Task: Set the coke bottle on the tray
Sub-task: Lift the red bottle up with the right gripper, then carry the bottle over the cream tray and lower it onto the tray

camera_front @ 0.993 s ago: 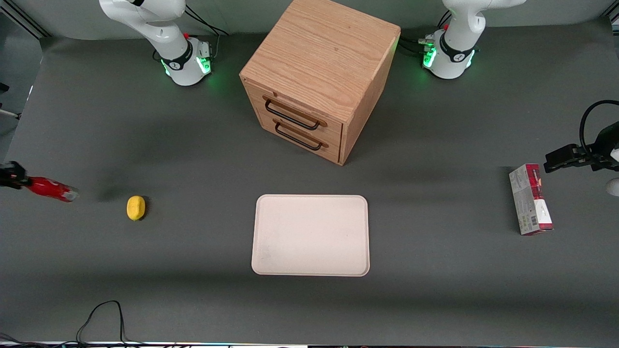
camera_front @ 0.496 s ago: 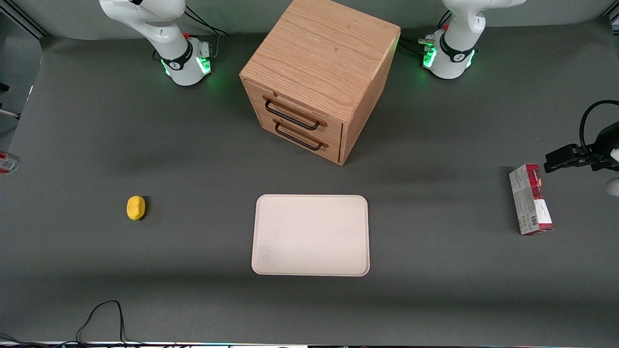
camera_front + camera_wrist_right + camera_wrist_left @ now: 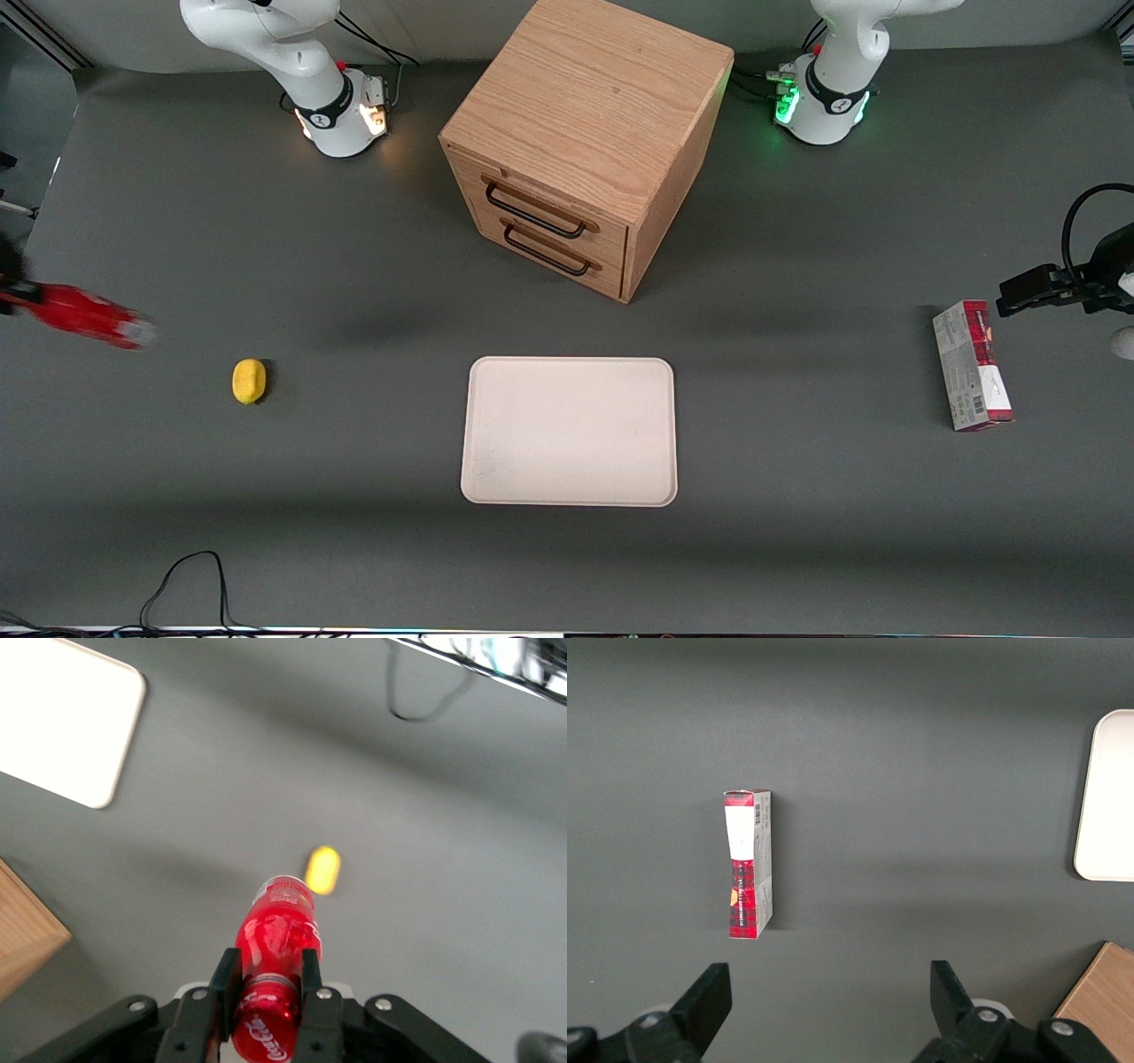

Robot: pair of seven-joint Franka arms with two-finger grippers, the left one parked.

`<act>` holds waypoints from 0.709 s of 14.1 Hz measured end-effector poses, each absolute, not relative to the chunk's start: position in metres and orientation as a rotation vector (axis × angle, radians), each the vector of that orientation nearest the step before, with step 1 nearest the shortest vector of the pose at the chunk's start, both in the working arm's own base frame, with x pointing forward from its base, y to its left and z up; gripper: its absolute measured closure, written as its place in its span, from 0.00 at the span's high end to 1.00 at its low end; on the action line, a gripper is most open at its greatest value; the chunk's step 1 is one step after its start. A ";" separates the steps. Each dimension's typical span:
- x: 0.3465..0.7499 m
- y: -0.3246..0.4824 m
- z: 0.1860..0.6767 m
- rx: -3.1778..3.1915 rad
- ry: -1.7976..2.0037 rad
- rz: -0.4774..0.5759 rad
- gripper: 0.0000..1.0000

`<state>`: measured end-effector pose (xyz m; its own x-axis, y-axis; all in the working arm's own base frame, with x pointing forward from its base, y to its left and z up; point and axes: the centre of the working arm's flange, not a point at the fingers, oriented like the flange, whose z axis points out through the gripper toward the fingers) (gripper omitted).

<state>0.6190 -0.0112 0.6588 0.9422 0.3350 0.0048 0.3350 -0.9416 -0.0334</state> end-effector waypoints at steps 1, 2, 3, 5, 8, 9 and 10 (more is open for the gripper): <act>0.625 0.039 0.653 -3.058 -0.534 -0.005 0.31; 0.630 0.087 0.646 -3.048 -0.542 -0.012 0.31; 0.632 0.127 0.639 -3.033 -0.552 -0.018 0.31; 0.635 0.191 0.624 -3.002 -0.568 -0.031 0.31; 0.629 0.271 0.604 -3.023 -0.648 -0.093 0.31; 0.621 0.302 0.597 -3.030 -0.670 -0.107 0.31; 0.614 0.328 0.590 -3.032 -0.688 -0.116 0.31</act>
